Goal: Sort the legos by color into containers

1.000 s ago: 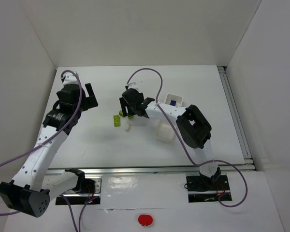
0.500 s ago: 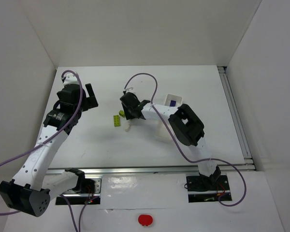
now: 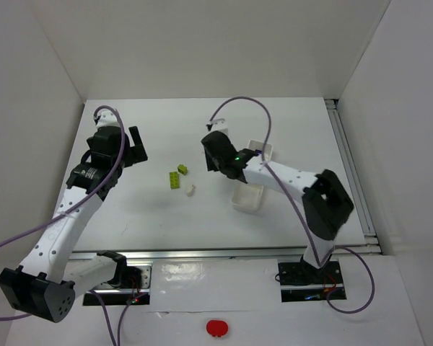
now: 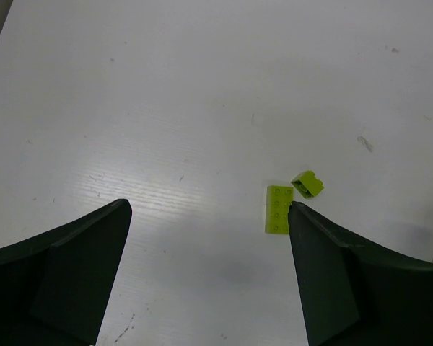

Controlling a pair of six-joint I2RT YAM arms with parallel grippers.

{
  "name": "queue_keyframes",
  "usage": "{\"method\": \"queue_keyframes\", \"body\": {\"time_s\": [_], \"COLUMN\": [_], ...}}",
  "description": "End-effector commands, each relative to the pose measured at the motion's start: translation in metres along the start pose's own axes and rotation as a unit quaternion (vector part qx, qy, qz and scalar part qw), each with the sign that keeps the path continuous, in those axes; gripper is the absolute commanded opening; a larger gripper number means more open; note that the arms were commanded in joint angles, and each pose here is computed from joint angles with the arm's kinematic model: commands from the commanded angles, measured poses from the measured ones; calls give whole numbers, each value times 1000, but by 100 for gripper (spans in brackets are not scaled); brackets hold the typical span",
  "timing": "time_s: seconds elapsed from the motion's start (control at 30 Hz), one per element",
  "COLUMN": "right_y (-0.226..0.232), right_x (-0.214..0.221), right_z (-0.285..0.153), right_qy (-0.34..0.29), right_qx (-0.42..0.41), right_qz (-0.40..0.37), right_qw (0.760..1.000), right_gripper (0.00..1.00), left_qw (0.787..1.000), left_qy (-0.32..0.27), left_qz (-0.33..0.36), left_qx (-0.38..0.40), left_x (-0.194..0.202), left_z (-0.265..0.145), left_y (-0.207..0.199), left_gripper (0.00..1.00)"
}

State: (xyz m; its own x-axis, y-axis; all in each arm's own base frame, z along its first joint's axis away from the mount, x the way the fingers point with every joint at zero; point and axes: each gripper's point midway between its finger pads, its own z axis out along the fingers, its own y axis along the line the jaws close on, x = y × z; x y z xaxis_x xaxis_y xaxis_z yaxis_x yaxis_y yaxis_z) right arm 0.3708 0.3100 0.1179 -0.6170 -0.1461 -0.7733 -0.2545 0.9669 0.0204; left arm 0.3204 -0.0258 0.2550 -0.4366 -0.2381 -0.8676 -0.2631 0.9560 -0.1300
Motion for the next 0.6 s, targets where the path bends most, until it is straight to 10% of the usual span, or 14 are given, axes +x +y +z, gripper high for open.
{"method": "queue_keyframes", "body": {"time_s": [0.0, 0.3, 0.57], "right_y": [-57, -134, -135], "right_x": [-22, 26, 13], "right_z": [-32, -34, -34], "right_qy": [-45, 0, -13], "right_qx": [56, 121, 128], "right_qz": [54, 117, 111], "right_qw": [996, 986, 985], "right_gripper": [35, 39, 72], "left_qw": [1000, 999, 999], "left_qy": [16, 24, 27], "left_qz": [13, 15, 17], "left_qx": [13, 15, 9], "left_x": [8, 5, 6], "left_z": [8, 13, 13], "left_y": [-6, -12, -9], "left_gripper": [99, 99, 99]}}
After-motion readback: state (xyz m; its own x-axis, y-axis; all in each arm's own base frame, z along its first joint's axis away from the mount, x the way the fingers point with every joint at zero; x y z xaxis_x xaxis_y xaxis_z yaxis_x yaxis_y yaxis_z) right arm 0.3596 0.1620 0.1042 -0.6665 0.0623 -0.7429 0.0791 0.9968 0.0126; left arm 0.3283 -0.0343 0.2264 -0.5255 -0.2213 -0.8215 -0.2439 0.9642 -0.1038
